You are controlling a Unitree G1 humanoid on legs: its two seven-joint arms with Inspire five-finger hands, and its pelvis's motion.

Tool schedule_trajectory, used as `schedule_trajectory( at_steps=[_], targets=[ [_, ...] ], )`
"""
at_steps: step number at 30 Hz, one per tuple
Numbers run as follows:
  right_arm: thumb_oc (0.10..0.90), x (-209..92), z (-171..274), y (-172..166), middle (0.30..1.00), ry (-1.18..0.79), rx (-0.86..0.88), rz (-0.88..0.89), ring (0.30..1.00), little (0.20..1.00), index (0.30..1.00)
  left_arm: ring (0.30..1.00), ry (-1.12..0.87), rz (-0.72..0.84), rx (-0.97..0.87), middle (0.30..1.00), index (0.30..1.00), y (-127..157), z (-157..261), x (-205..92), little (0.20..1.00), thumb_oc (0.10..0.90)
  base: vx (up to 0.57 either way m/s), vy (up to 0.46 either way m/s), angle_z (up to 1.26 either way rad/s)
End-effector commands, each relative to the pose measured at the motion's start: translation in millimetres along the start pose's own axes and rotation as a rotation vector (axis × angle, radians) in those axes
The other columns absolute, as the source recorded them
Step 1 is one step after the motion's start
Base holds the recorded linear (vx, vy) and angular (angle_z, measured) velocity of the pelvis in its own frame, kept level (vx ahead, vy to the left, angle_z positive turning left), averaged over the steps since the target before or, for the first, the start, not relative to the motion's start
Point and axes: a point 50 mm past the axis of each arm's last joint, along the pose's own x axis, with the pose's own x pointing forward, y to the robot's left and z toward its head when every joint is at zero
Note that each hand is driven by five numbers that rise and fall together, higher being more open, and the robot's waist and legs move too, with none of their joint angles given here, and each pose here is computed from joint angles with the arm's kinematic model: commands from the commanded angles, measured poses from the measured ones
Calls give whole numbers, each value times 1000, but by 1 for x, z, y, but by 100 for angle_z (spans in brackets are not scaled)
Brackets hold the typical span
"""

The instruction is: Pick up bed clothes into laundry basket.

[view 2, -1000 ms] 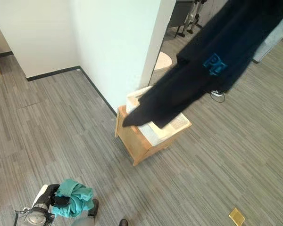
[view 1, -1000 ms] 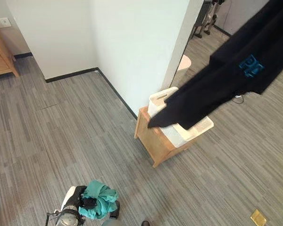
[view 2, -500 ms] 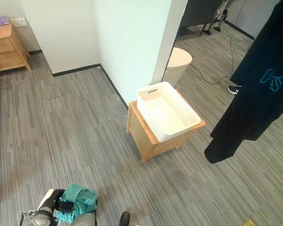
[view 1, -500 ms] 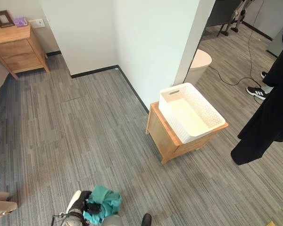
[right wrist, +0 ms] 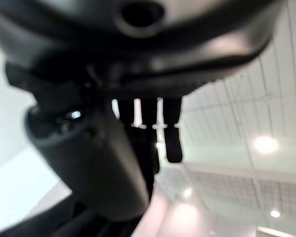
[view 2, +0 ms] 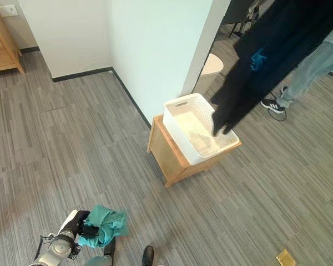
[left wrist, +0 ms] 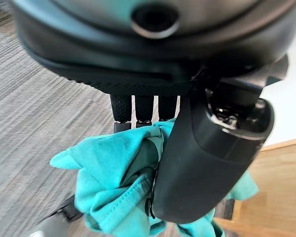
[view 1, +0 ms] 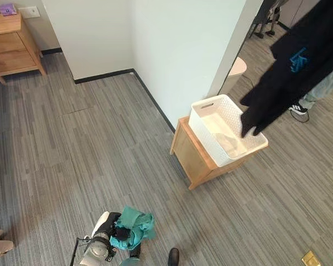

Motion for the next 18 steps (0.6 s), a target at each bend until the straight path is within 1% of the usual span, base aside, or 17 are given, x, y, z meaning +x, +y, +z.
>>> schedule_trajectory(
  at_steps=[1, 5, 10, 13, 15, 18],
  targets=[
    [400, -5, -55, -24, 300, 260, -15, -117, 300, 300, 300, 300, -72, 60, 19, 300, 300, 19, 9, 2, 300, 400, -7, -14, -4],
    [400, -5, -53, -24, 300, 254, -4, -122, 300, 300, 300, 300, -81, 88, 9, 300, 300, 26, 14, 5, 300, 400, -61, -20, -2],
    [400, -2, -48, -22, 300, 254, 43, -146, 300, 300, 300, 300, -93, 101, -10, 300, 300, 23, 22, 8, 300, 400, -67, -17, -8],
    [400, 5, -33, -31, 300, 223, 60, -199, 300, 300, 300, 300, -90, 103, -16, 300, 300, 21, 23, 9, 300, 400, 37, -6, -22],
    [400, 7, -31, -33, 300, 219, 63, -208, 300, 300, 300, 300, -95, 101, -15, 300, 300, 20, 25, 10, 300, 400, 43, 0, -8],
    [400, 12, -24, -46, 300, 197, 70, -261, 300, 300, 300, 300, -84, 95, -6, 300, 300, 17, 23, 10, 300, 400, 84, 0, 1]
  ],
)
